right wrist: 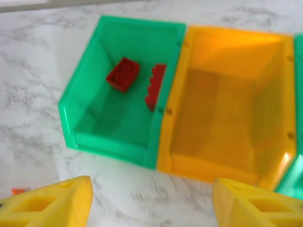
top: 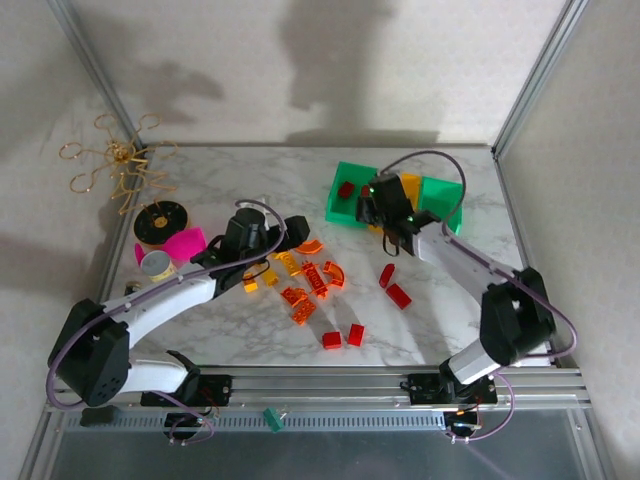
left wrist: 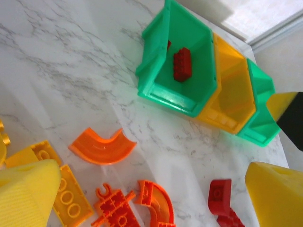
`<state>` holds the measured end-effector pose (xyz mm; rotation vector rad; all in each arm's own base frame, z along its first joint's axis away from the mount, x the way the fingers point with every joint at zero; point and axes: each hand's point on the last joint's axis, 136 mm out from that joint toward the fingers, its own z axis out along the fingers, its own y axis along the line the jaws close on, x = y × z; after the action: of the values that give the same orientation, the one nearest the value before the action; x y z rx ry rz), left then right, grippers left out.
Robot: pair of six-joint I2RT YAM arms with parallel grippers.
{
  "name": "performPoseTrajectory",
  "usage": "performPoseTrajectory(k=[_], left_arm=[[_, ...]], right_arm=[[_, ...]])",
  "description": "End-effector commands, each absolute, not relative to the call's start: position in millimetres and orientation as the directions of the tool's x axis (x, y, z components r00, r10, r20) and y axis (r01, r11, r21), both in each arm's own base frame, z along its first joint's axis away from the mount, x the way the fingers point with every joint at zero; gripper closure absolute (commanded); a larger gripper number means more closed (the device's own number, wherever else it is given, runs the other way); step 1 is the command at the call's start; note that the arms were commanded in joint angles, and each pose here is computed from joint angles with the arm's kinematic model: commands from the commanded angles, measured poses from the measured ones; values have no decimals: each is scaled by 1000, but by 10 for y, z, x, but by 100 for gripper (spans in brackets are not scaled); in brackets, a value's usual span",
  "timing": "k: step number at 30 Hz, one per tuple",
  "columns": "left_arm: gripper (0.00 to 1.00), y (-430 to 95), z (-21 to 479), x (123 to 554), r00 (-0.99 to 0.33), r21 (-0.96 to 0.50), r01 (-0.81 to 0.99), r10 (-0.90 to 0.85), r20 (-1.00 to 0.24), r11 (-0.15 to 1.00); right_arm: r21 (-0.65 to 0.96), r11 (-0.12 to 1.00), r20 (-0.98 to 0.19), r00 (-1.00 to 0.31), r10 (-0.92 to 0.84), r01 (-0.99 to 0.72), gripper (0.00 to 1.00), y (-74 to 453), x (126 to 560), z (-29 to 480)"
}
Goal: Sort the legos into containers by color
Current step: Pick up the lego from the center of the table.
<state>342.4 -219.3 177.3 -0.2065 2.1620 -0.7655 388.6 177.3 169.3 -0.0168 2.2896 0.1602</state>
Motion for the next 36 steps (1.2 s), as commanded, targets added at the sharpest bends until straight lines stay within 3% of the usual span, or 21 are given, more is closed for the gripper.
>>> performPoseTrajectory(k=[1, 13, 21, 29, 36], left_arm=[[1, -2286, 1724, 3219, -683, -598, 136, -363, -634, 790], [0, -2477, 1528, 2965, -714, -600, 150, -333, -616, 786], [0, -2506, 1479, 2976, -717, -593, 143, -330, -614, 793], [0, -2480, 1495, 2994, -707, -578, 138, -329, -626, 804], [0, -2458, 1599, 3069, -690, -544, 135, -315, -652, 828]], right_arm=[[120, 993, -663, -744, 79, -2, 29, 1610, 3536, 1336], [178, 976, -526, -825, 205, 129, 28, 1439, 3001, 526], [131, 986, -529, -834, 156, 102, 45, 1492, 3062, 365], [130, 989, -547, -827, 126, 65, 72, 1558, 3137, 420], [173, 985, -629, -771, 100, -14, 81, 1758, 3345, 872]])
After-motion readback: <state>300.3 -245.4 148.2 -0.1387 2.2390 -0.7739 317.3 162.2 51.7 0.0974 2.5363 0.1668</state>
